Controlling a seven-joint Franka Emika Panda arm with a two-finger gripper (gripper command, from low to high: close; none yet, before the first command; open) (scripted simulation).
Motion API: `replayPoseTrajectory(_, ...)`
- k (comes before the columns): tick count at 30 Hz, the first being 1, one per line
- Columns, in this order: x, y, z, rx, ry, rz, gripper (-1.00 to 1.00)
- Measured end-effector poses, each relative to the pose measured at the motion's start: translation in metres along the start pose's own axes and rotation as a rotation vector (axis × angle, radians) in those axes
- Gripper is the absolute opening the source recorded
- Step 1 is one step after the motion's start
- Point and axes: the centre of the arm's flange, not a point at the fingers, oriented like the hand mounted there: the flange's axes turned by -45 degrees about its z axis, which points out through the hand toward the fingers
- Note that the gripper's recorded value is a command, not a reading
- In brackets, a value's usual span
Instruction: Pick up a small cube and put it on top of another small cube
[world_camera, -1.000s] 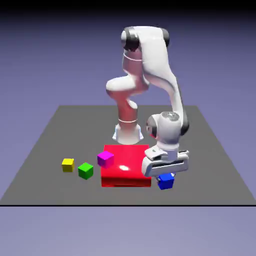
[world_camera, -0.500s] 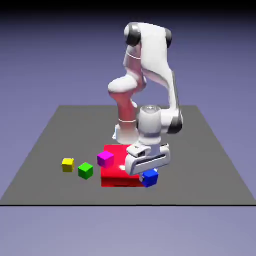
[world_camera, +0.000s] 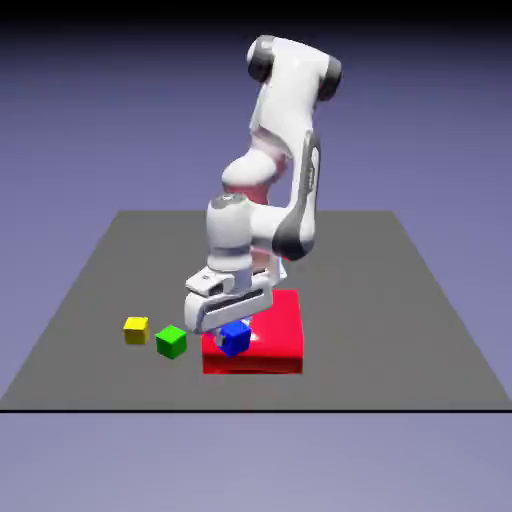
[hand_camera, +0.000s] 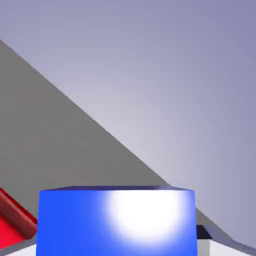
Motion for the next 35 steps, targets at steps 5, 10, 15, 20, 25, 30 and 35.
replayPoseTrajectory(5,-0.036,0.016,-0.015,-0.015,0.045,-0.049,-1.00)
replayPoseTrajectory(10,-0.082,0.027,-0.028,-0.029,0.082,-0.081,-1.00)
replayPoseTrajectory(15,-0.190,0.020,-0.026,0.040,0.047,0.002,-1.00)
replayPoseTrajectory(20,-0.205,0.016,-0.014,0.102,0.034,0.017,-1.00)
replayPoseTrajectory(25,-0.204,0.016,0.006,0.094,0.032,0.013,-1.00)
replayPoseTrajectory(30,-0.206,0.011,0.033,0.101,0.033,0.016,-1.00)
replayPoseTrajectory(35,-0.208,0.008,0.049,0.108,0.036,0.021,1.00)
